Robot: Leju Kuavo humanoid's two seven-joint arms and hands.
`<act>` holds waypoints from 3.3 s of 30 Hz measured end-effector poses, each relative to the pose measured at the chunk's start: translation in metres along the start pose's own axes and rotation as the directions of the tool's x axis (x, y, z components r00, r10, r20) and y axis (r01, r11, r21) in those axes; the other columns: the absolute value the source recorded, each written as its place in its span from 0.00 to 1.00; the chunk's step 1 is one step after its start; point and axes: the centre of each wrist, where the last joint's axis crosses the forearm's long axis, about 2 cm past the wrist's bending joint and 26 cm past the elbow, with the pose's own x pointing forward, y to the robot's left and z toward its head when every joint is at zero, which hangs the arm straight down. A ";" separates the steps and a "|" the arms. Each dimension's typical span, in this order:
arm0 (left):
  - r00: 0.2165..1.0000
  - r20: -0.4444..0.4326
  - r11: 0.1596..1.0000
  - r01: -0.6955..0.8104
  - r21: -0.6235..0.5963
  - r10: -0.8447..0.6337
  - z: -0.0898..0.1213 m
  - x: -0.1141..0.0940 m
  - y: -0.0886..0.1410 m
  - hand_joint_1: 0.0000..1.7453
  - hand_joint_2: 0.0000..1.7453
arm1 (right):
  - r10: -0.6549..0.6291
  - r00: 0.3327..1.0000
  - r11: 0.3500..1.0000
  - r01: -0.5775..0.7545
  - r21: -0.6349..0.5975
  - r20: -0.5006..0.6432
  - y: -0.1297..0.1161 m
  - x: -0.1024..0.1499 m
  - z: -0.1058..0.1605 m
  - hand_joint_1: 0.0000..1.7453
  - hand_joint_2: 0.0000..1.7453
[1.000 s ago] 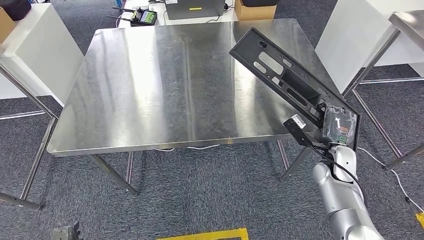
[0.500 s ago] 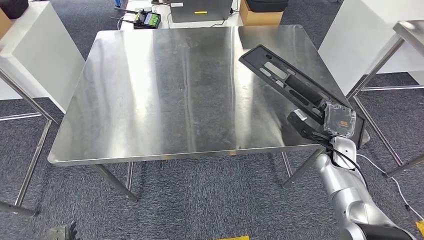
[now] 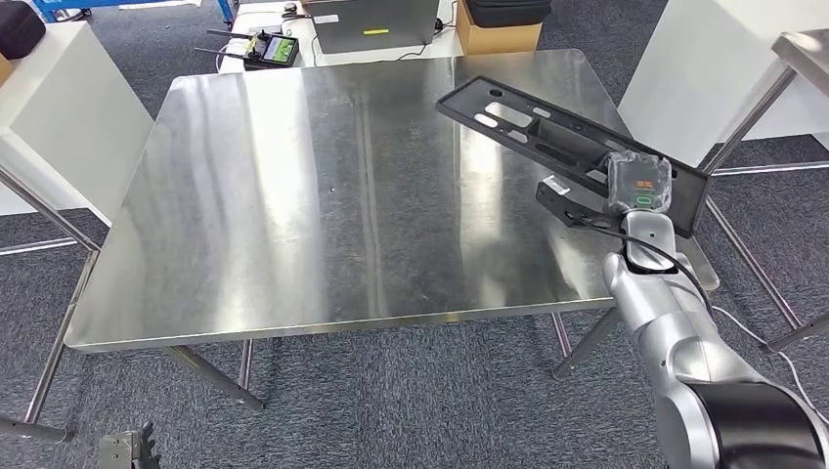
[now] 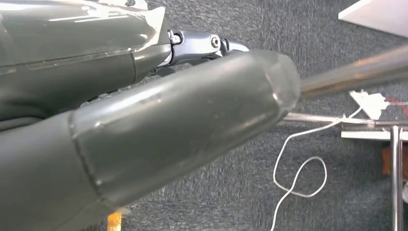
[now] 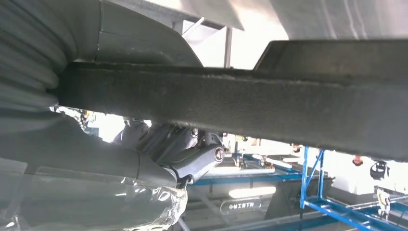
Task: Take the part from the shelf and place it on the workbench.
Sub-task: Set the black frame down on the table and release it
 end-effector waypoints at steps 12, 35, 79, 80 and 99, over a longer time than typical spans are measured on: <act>0.997 0.033 0.995 -0.070 -0.070 0.073 -0.006 0.008 -0.011 0.00 0.00 | 0.098 0.995 0.993 -0.099 0.063 0.021 0.018 0.015 0.015 0.98 1.00; 0.998 0.030 0.992 -0.057 -0.116 0.061 -0.010 0.013 -0.020 0.00 0.00 | 0.071 0.993 0.985 -0.085 0.149 0.099 0.031 0.043 0.030 0.00 0.00; 0.998 0.004 0.992 -0.065 -0.106 0.065 0.001 0.000 -0.008 0.00 0.00 | -0.415 0.897 0.907 0.421 -0.007 0.149 0.004 0.041 0.035 0.00 0.00; 0.998 0.002 0.992 -0.066 -0.105 0.067 0.001 0.000 -0.007 0.00 0.00 | -0.419 0.894 0.903 0.428 -0.026 0.157 0.001 0.041 0.035 0.00 0.00; 0.992 -0.001 0.992 -0.127 -0.004 0.127 0.013 -0.010 0.011 0.00 0.00 | -0.734 0.388 0.325 0.921 -0.212 0.558 -0.025 0.052 0.174 0.00 0.00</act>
